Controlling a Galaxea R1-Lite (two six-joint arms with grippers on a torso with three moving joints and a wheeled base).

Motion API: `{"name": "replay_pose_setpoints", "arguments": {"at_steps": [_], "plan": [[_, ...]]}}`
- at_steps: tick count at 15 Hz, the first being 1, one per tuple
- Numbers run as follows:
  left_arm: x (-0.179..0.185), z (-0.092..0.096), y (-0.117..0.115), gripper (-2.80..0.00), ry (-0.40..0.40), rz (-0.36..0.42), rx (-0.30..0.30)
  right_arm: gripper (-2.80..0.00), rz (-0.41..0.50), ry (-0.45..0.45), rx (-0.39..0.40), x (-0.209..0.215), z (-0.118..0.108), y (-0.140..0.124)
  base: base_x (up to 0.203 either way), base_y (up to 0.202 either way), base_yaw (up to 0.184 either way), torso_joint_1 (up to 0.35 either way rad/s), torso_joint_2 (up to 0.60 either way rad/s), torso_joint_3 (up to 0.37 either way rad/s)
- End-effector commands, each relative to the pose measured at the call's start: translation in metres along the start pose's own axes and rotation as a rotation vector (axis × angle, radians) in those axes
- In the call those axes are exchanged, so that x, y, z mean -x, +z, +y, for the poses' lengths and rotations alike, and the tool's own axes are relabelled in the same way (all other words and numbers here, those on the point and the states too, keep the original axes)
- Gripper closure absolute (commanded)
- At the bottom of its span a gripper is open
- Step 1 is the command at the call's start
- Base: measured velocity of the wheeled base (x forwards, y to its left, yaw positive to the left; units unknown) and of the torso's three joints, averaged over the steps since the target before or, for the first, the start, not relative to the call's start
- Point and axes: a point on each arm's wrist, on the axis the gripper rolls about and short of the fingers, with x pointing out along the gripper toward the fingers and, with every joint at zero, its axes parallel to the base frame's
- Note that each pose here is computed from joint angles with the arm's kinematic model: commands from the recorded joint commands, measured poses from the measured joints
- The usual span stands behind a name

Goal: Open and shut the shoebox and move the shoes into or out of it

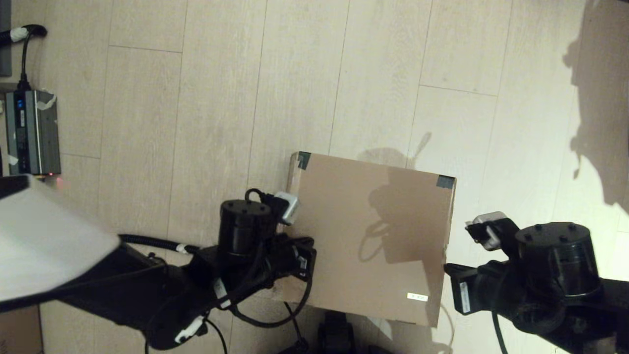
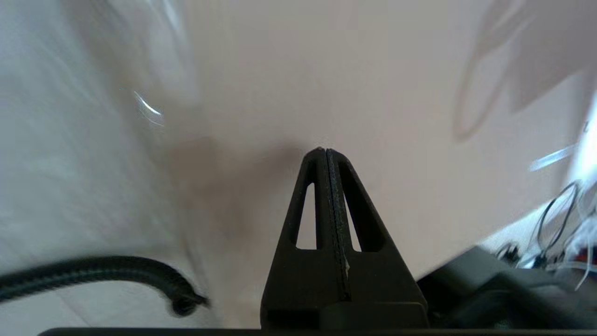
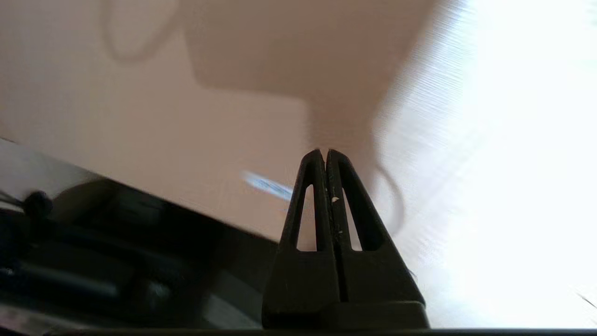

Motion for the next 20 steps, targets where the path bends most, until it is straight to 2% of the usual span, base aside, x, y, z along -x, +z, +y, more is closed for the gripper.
{"name": "replay_pose_setpoints", "arguments": {"at_steps": [1,3,6,7,9,11,13,16,18,20], "plan": [[0.042,0.012,0.036,0.00,0.023,-0.113,0.019,0.00,-0.056,-0.037,-0.030,0.028,-0.018,0.003,0.000,0.000,0.000,0.000,0.00,0.000],[0.050,0.049,0.039,0.00,0.135,-0.111,0.055,0.00,-0.012,-0.152,-0.042,0.027,-0.038,-0.005,0.000,0.000,0.000,0.000,0.00,0.000],[0.024,0.112,0.029,0.00,0.276,-0.066,0.111,0.00,0.009,-0.235,-0.064,-0.001,-0.050,0.002,0.000,0.000,0.000,0.000,0.00,0.000],[0.012,0.129,0.023,0.00,0.288,-0.047,0.126,0.00,0.019,-0.251,-0.063,-0.015,-0.052,0.003,0.000,0.000,0.000,0.000,0.00,0.000],[-0.009,0.149,0.014,0.00,0.243,-0.037,0.142,0.00,-0.001,-0.254,-0.048,-0.044,-0.053,0.001,0.000,0.000,0.000,0.000,0.00,0.000],[-0.026,0.149,0.016,0.00,0.189,-0.059,0.134,0.00,-0.083,-0.223,-0.036,-0.070,-0.052,0.004,0.000,0.000,0.000,0.000,0.00,0.000],[-0.035,0.133,0.020,0.00,0.141,-0.067,0.145,0.00,-0.122,-0.198,-0.027,-0.086,-0.052,0.007,0.000,0.000,0.000,0.000,0.00,0.000],[-0.042,0.101,0.022,0.00,0.057,-0.047,0.242,0.00,-0.091,-0.199,-0.024,-0.093,-0.052,-0.002,0.000,0.000,0.000,0.000,0.00,0.000],[-0.048,0.088,0.018,0.00,0.028,-0.025,0.241,0.00,-0.108,-0.189,-0.031,-0.096,-0.052,-0.004,0.000,0.000,0.000,0.000,0.00,0.000],[-0.058,0.084,0.017,0.00,0.028,-0.025,0.238,0.00,-0.124,-0.160,-0.035,-0.098,-0.051,0.001,0.000,0.000,0.000,0.000,0.00,0.000]]}}
